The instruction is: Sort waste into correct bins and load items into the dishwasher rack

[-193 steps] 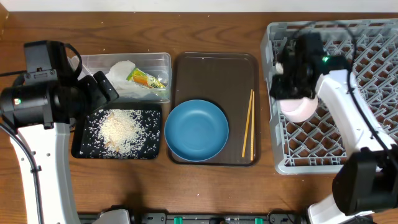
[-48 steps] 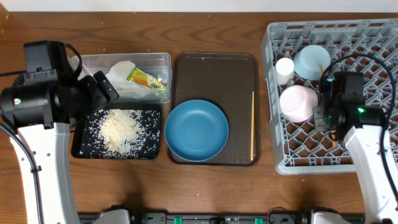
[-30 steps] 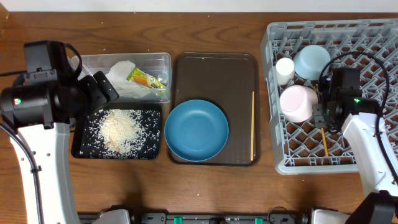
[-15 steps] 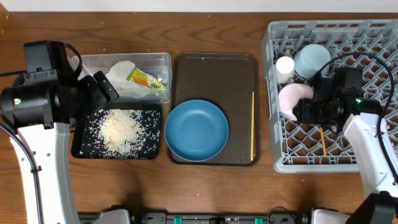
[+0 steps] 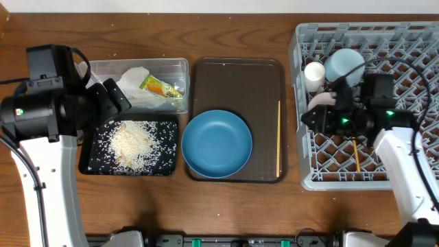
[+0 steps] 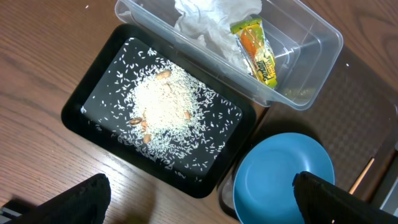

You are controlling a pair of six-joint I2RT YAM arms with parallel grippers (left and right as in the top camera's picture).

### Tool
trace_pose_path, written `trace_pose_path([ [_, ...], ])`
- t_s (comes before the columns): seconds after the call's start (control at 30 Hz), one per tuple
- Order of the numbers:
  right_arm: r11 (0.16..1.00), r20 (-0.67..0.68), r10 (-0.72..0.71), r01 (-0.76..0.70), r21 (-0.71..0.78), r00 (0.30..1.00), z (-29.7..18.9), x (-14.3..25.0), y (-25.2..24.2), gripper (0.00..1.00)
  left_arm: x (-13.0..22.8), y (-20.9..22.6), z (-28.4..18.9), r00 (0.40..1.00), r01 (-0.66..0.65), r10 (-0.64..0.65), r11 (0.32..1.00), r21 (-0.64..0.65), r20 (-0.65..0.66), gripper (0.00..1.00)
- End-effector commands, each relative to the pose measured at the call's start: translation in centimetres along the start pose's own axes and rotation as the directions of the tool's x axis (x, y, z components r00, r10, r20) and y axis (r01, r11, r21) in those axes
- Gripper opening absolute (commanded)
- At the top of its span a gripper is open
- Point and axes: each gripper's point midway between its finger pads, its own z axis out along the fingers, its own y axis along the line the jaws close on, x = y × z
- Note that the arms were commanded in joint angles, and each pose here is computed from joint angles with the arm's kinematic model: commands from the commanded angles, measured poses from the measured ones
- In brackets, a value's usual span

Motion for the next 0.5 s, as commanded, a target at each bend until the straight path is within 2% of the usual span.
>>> trace_pose_path([
  [0.0,0.999,-0.012,-0.018,0.018,-0.038,1.0,0.5,0.3,2.8,0.43,-0.1,0.4,0.1,1.0,-0.001,0.001,1.0,-0.019,0.001,0.96],
  [0.23,0.987,-0.038,-0.025,0.031,0.158,0.999,3.3,2.2,4.7,0.41,-0.2,0.4,0.1,1.0,-0.001,0.001,1.0,-0.019,0.001,0.96],
  [0.47,0.911,0.04,-0.113,0.088,0.402,0.993,4.9,3.0,5.6,0.34,-0.2,0.4,0.1,1.0,-0.001,0.001,1.0,-0.019,0.001,0.96],
])
